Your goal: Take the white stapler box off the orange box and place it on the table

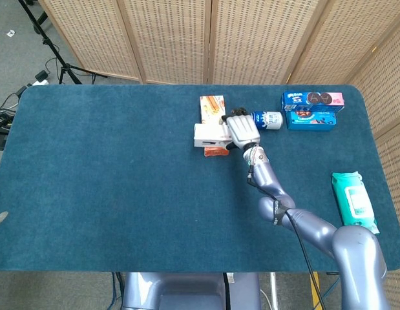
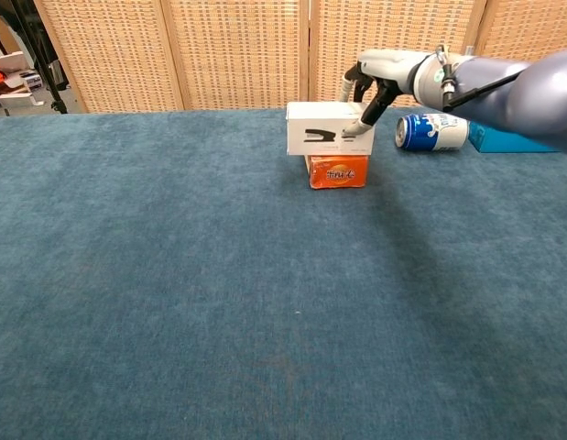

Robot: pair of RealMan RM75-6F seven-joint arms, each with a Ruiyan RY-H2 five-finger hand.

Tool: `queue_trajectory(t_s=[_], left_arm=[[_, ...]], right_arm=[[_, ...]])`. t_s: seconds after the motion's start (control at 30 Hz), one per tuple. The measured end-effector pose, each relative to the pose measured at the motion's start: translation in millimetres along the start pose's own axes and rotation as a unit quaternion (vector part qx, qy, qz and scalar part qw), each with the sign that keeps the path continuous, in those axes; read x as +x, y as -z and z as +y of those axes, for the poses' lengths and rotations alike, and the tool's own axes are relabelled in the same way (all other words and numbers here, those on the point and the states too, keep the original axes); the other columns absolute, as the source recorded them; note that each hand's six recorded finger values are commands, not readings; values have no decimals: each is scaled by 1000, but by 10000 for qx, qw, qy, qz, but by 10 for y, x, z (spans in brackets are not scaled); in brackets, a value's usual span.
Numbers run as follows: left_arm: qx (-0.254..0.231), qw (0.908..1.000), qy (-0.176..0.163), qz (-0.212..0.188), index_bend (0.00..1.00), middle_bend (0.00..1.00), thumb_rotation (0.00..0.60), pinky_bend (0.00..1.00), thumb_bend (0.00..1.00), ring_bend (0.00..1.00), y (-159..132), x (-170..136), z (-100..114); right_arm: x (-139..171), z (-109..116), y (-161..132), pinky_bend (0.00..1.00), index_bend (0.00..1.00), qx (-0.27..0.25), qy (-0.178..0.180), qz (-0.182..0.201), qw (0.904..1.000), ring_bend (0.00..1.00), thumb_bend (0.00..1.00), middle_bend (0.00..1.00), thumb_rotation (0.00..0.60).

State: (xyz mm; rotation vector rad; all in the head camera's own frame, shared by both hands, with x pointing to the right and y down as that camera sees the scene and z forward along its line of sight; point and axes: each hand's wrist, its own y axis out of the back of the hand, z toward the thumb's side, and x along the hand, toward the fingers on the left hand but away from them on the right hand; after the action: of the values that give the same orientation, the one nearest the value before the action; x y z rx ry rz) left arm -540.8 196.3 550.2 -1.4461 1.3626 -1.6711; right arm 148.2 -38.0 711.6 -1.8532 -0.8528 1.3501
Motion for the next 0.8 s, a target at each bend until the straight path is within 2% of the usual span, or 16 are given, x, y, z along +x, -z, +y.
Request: queue_trajectory(t_s=[0.23,0.43,0.5,0.63,0.73,0.8], left_arm=[[-3,10000,2,-74,0,0,600,0,0,0,-27,-21,1],[-12,9998,-5,-221,0,0,600,0,0,0,-73,-66,10],[-12,9996,3,-283,0,0,600,0,0,0,-92,-84,9],[-8,9989,-11,-460,0,0,600,0,0,0,-147,-142,15],[-3,9984,-20,-561,0,0,600,0,0,0,-179,-184,18],[-2,9981,-21,-621,0,0,600,0,0,0,-199,-211,18]], right_arm=[[56,137,-28,147,436,-187,240,194,9993,210,466,464,600],[322,419,24,165,436,-162,539,509,9971,218,495,464,600],[492,525,101,183,444,-112,629,594,9962,233,556,471,600],[984,626,444,197,454,57,714,560,9959,247,592,479,600],[1398,576,804,199,454,342,666,367,9965,248,586,478,600],[1612,463,984,200,454,512,562,253,9968,248,595,478,600]])
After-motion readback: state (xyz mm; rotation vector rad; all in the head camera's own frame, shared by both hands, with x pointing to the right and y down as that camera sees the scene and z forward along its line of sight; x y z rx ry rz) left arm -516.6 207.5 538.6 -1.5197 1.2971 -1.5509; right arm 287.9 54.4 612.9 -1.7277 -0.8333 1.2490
